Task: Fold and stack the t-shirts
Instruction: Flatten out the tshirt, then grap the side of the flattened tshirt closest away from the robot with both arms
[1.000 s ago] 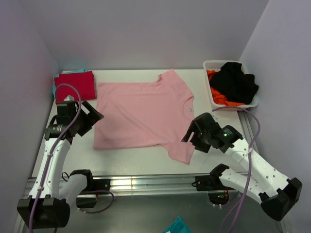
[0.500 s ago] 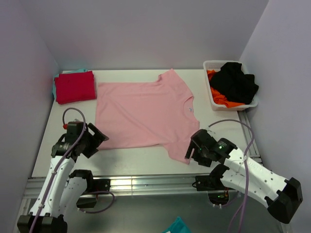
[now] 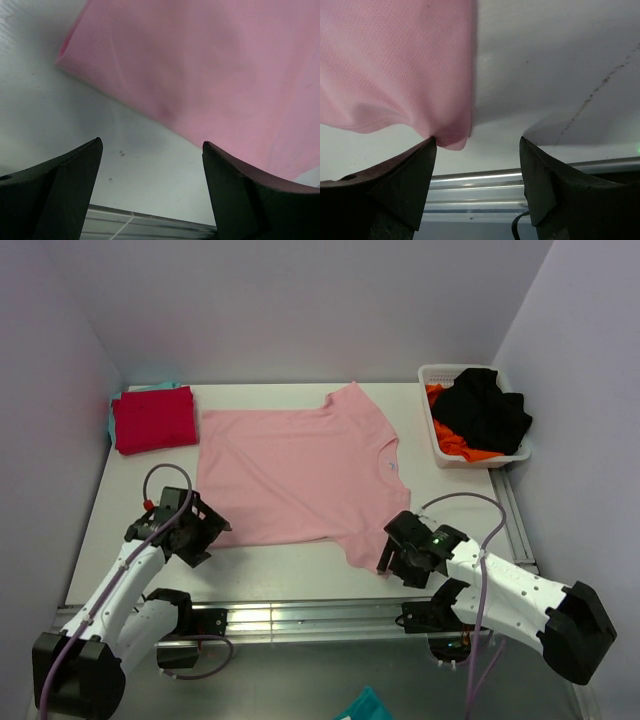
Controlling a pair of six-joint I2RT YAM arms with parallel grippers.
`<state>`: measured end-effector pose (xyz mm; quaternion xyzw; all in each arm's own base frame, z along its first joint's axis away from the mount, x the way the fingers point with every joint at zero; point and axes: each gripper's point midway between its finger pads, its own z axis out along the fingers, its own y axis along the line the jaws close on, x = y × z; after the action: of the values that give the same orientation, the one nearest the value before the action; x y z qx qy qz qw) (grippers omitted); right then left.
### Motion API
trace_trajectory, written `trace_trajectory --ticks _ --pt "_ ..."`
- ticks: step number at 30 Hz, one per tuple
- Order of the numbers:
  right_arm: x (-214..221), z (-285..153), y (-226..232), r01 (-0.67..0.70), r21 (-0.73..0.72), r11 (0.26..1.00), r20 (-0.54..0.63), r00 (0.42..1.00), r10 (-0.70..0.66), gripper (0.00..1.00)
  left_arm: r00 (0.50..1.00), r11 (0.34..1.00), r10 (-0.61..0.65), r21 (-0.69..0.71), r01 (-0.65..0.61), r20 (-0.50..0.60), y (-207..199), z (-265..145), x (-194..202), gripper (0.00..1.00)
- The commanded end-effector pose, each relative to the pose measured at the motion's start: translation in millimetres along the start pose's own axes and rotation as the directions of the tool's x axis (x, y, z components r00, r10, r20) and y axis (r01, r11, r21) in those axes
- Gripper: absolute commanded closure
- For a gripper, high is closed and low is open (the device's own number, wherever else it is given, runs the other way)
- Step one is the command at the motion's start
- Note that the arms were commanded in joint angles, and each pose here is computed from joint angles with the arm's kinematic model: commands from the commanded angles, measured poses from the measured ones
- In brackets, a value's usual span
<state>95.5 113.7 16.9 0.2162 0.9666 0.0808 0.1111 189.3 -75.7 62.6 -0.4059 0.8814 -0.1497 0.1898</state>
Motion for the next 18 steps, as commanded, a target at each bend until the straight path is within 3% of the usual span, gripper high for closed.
trace_trajectory --ticks 1,6,9,18 --pt "-13 1 21 -0.012 -0.051 0.999 0.045 0.999 0.014 0.26 0.994 0.998 -0.069 -0.010 0.070 0.090 -2 4 -14 0.12" --pt "-14 6 25 -0.015 -0.042 0.999 0.042 0.999 0.017 0.32 0.977 0.978 -0.098 -0.165 0.130 0.190 23 -7 -28 0.12" --pt "-15 9 27 -0.019 -0.041 0.999 0.046 0.999 0.021 0.42 0.969 0.968 -0.101 -0.201 0.147 0.225 30 -9 -34 0.12" --pt "-20 10 31 -0.010 -0.012 1.000 0.049 0.999 0.011 0.61 0.983 0.961 -0.090 -0.245 0.127 0.159 36 28 -22 0.11"
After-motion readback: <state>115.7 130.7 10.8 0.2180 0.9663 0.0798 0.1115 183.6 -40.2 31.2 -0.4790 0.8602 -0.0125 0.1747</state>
